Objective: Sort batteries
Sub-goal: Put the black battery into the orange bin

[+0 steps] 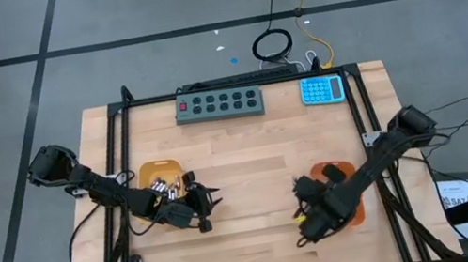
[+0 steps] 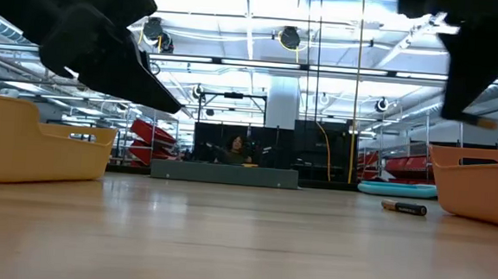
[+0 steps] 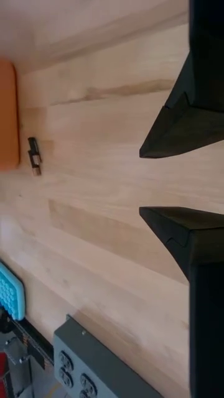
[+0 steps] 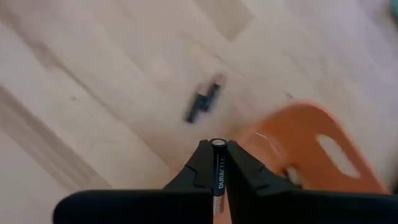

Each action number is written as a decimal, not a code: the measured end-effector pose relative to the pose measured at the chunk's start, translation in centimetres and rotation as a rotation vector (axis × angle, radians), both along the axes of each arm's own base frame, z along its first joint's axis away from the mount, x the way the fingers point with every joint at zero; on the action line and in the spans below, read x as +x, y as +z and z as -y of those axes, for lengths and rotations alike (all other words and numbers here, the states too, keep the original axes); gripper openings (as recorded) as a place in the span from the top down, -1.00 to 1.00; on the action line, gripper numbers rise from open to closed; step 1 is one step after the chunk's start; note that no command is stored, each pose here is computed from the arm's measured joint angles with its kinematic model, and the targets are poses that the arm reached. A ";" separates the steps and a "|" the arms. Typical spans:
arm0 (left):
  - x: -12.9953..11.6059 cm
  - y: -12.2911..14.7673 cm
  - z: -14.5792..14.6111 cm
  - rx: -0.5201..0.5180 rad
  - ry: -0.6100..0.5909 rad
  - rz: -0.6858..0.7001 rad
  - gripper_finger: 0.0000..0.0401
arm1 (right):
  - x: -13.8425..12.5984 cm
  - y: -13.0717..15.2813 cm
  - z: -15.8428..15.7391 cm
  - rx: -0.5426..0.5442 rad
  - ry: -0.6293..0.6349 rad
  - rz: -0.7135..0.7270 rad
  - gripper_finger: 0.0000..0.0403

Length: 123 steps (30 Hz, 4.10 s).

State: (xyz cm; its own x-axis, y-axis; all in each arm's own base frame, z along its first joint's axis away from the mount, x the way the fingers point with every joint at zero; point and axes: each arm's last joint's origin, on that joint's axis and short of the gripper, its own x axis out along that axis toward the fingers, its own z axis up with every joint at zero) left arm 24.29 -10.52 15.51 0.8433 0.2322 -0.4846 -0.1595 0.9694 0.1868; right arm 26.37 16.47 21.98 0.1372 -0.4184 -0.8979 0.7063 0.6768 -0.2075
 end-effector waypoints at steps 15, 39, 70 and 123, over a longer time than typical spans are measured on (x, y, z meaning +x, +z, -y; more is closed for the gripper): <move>0.3 0.5 0.2 -0.003 -0.048 0.040 0.27 | -4.9 -3.4 0.3 0.103 -0.083 -0.049 0.99; 1.0 1.5 -1.1 0.318 0.077 0.090 0.27 | -9.6 -6.3 4.2 0.194 -0.045 0.014 0.66; -1.3 -1.9 -4.4 0.239 0.041 0.113 0.27 | 1.8 -2.5 11.5 0.263 0.124 0.135 0.65; -1.3 -2.2 -4.1 0.171 -0.041 0.093 0.27 | 7.0 -5.5 13.0 0.392 -0.192 -0.231 0.23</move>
